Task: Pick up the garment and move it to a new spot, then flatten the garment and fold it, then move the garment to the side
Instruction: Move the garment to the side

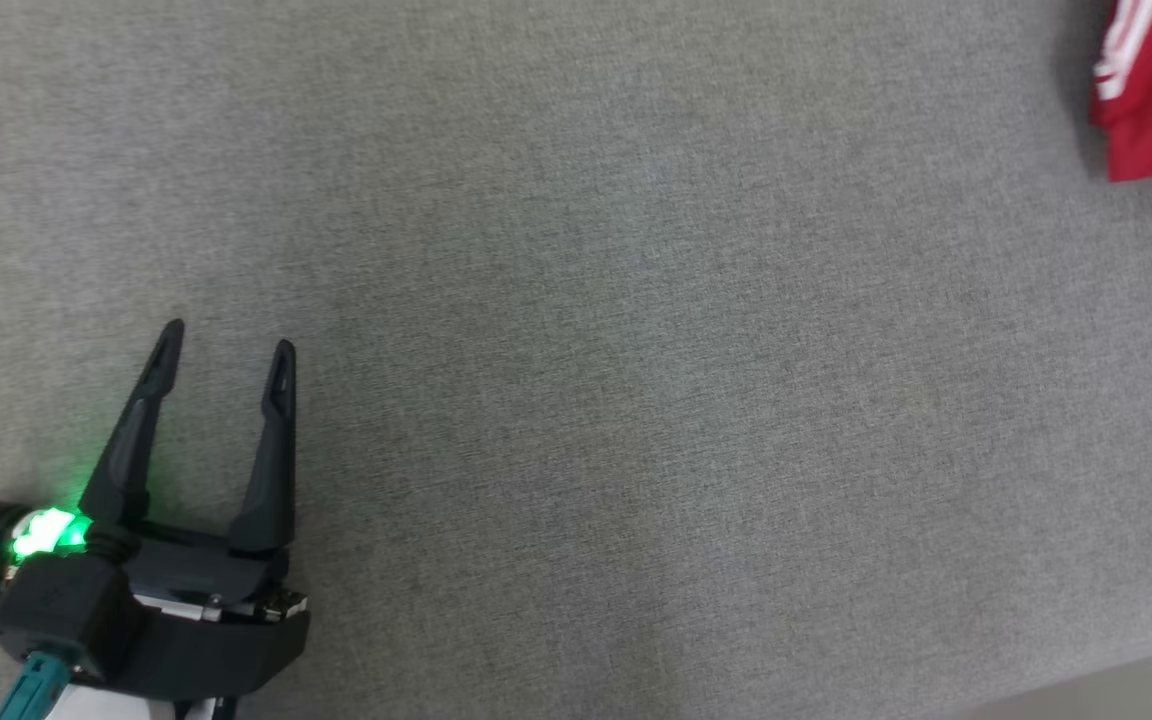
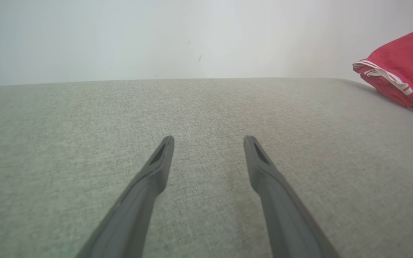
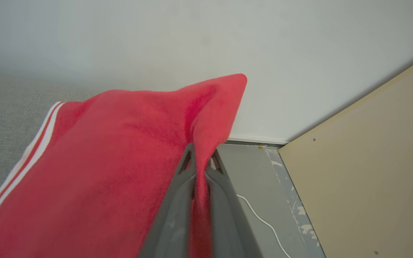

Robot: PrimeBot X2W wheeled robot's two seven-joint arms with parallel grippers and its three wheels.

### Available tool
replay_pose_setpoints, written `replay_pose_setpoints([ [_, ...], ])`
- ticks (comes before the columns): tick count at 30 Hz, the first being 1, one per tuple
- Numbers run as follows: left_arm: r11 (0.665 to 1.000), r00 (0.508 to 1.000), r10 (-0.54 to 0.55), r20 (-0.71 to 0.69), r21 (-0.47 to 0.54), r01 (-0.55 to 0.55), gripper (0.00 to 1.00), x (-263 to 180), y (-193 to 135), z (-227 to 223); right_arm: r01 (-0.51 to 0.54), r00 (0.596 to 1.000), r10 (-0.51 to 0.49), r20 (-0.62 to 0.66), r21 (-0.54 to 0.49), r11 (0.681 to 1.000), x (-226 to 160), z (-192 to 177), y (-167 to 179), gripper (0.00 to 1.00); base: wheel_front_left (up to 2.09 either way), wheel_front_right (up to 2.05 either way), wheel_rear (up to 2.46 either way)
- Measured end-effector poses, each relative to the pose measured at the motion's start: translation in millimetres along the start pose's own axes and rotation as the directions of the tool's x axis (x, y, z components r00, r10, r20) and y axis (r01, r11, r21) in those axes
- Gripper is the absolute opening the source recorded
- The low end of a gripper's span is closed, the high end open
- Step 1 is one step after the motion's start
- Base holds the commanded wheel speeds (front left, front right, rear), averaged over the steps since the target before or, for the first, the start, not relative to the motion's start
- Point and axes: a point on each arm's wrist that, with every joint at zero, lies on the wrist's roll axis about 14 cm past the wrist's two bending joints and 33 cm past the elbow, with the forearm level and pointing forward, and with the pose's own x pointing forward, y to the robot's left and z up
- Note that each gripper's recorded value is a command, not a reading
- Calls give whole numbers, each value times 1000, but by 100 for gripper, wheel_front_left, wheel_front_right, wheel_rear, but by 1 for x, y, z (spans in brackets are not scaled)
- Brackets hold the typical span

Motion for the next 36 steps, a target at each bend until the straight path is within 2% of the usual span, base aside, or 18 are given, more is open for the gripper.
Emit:
replay_pose_setpoints([
  [7,1000,1000,-22,-15,-6,21,100,4,-3,-13,41,997,-45,-61,-60,997,9,-23,-13,0,0,0,0],
  [8,1000,1000,-23,-16,-6,23,100,5,-3,-14,46,997,-51,-63,-69,997,11,-25,-14,8,0,0,0],
  [9,1000,1000,-24,-17,-5,24,100,5,-3,-15,54,996,-59,-62,-83,995,14,-26,-15,8,0,0,0],
  [10,1000,1000,-24,-18,-6,24,100,5,-2,-16,62,996,-68,-62,-101,993,16,-26,-17,95,0,0,0],
  [11,1000,1000,-24,-20,-7,24,100,5,-2,-17,68,995,-76,-65,-116,991,18,-27,-18,100,0,0,0],
  [14,1000,1000,-17,-20,-6,17,100,5,1,-18,70,996,-77,-40,-147,987,24,-24,-14,100,0,0,0],
  [20,1000,1000,-7,-20,-9,7,100,4,0,-15,77,997,-76,19,-132,988,27,-11,-11,100,0,0,0],
  [25,1000,1000,19,-12,-19,-20,100,1,0,-6,76,986,-65,152,-72,994,19,24,-9,100,0,0,0],
  [29,998,998,65,-17,-25,-65,100,-12,3,4,24,962,-14,272,-32,999,7,54,12,100,0,0,0],
  [36,989,988,151,15,-9,-151,100,-42,12,33,-113,886,92,455,17,993,-33,93,61,100,0,0,0],
])
